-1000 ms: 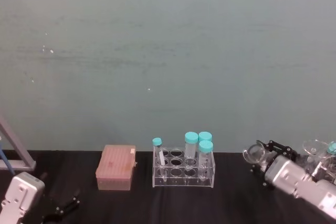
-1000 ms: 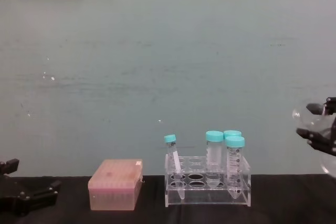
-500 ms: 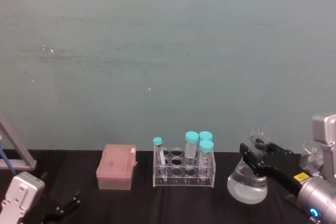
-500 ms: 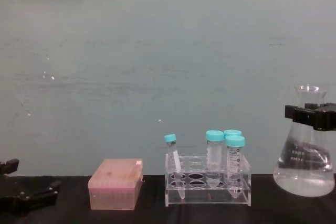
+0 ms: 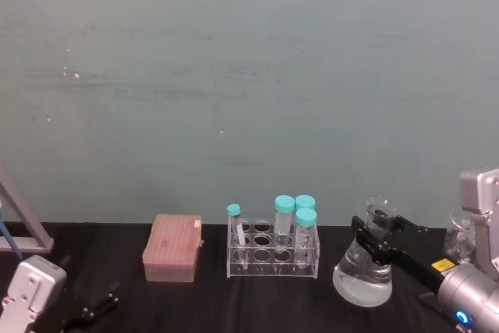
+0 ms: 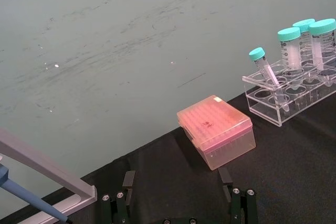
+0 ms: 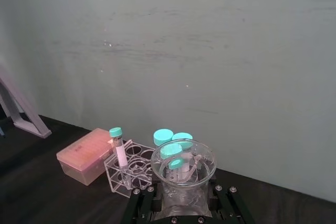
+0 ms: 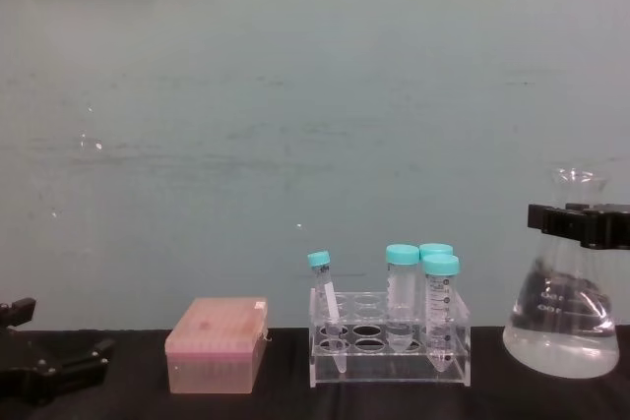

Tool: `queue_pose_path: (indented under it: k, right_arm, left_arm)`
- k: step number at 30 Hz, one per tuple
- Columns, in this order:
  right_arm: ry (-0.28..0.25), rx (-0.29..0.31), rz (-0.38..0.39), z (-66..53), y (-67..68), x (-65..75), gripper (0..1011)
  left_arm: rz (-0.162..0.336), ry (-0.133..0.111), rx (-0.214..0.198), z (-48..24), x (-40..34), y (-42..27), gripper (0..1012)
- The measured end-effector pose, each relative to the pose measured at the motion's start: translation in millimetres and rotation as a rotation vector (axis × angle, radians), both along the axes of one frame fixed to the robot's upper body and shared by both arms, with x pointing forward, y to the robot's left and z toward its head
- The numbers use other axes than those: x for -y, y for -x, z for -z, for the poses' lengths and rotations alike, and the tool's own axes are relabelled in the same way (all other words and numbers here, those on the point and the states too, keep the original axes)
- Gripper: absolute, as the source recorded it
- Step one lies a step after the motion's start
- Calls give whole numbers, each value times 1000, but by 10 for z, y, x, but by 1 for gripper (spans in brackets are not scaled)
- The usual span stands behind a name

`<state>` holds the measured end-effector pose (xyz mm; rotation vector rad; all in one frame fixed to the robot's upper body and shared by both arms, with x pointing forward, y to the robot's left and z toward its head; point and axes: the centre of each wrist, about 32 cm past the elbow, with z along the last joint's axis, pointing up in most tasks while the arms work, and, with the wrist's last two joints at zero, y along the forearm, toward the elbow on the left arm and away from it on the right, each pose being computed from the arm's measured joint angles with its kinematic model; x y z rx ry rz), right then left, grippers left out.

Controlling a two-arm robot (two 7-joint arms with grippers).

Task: Pick up the beaker with the right gripper, shake it three times, and then put it down.

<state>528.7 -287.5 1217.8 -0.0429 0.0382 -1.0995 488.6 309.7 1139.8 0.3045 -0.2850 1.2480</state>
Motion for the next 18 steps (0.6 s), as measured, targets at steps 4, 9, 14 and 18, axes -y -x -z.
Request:
queue_pose_path:
  k: [4, 9, 14, 18]
  right_arm:
    - [22, 12, -4, 0, 0, -10, 460]
    - [32, 16, -7, 0, 0, -16, 460]
    - [33, 17, -9, -2, -4, -26, 460]
    - [33, 16, -8, -1, -4, -26, 460]
  left_arm:
    - [0, 0, 0, 0, 0, 0, 1000]
    - [0, 0, 0, 0, 0, 0, 1000]
    - [0, 0, 0, 0, 0, 0, 1000]
    - [0, 0, 0, 0, 0, 0, 1000]
